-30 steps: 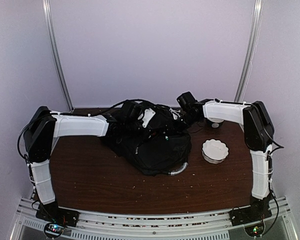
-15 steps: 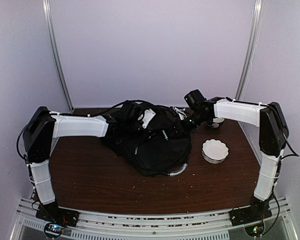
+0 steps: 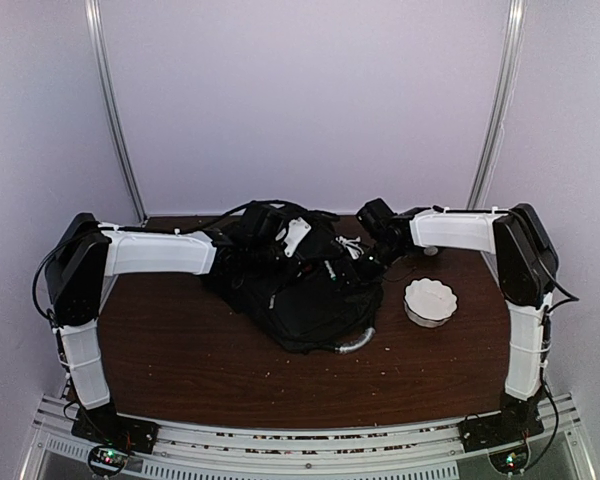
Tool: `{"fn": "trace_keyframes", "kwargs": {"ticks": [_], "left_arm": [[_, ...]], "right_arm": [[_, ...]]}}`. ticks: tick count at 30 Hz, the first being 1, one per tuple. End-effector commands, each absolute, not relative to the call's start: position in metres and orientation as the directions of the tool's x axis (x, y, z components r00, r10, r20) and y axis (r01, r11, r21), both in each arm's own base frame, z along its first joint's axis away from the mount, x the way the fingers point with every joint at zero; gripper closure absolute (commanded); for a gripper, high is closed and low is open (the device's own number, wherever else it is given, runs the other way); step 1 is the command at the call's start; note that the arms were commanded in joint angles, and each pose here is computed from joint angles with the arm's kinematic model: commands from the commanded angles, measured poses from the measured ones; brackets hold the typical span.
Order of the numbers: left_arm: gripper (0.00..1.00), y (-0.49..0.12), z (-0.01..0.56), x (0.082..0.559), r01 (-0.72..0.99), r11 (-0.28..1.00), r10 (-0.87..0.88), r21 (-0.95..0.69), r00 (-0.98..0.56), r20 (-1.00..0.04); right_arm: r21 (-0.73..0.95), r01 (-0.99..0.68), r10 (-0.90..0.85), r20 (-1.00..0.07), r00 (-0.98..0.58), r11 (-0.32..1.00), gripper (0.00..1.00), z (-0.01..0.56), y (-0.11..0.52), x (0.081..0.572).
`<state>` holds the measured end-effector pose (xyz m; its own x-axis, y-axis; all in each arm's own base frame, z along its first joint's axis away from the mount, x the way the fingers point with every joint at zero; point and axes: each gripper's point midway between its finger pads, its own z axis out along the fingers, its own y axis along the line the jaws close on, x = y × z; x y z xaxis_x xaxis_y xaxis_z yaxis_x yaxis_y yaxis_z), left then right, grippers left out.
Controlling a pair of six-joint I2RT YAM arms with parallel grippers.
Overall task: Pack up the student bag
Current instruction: Adjust the pen in the upper front pocket of the bag.
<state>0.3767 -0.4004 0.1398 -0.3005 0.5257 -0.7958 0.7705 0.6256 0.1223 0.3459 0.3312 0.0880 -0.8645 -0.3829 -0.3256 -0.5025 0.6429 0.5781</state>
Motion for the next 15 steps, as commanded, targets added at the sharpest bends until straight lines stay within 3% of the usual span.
{"fn": "trace_keyframes", "kwargs": {"ticks": [1,15], "left_arm": [[1.00,-0.414,0.158,0.360,0.812,0.574,0.509,0.107,-0.252,-0.823],[1.00,-0.415,0.162,0.357,0.824,0.555,0.512,0.111,-0.234,-0.826]], "right_arm": [[0.503,-0.549,-0.377,-0.408,-0.832,0.668,0.92,0.089,0.335,0.379],[0.370,-0.623,-0.288,-0.649,-0.704,0.689,0.89,0.121,0.349,0.447]]}}
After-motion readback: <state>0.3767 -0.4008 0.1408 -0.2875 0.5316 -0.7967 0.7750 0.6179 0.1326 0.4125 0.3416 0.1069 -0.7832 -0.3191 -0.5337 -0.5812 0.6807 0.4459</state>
